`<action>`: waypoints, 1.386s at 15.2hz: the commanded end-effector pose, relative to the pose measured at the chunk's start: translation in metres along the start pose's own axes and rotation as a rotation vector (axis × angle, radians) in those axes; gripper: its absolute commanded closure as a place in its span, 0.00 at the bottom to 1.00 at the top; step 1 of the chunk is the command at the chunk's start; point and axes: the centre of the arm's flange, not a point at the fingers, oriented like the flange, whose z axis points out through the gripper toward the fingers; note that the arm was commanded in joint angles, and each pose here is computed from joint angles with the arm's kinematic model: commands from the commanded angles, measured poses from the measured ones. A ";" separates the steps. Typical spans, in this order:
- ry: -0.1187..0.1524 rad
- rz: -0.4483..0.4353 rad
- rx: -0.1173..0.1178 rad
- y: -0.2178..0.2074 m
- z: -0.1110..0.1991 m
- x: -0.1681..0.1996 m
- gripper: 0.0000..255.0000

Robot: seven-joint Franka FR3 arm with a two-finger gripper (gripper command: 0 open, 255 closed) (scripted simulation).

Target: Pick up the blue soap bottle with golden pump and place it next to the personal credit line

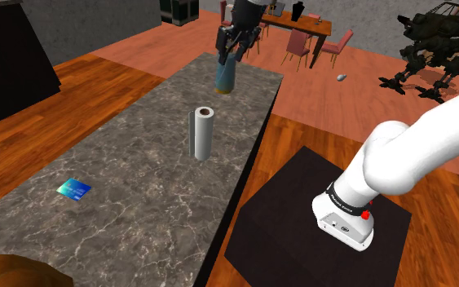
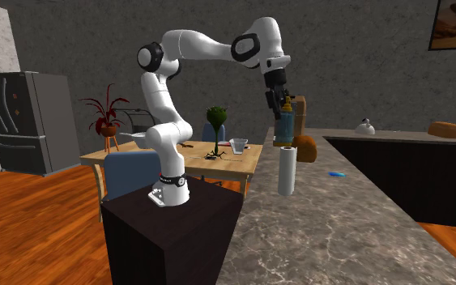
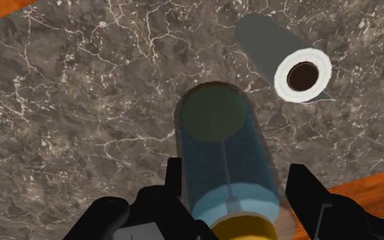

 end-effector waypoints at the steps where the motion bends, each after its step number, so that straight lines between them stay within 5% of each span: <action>1: 0.000 0.001 0.000 -0.028 -0.001 -0.003 1.00; 21: 0.000 0.001 0.000 -0.290 0.007 -0.033 1.00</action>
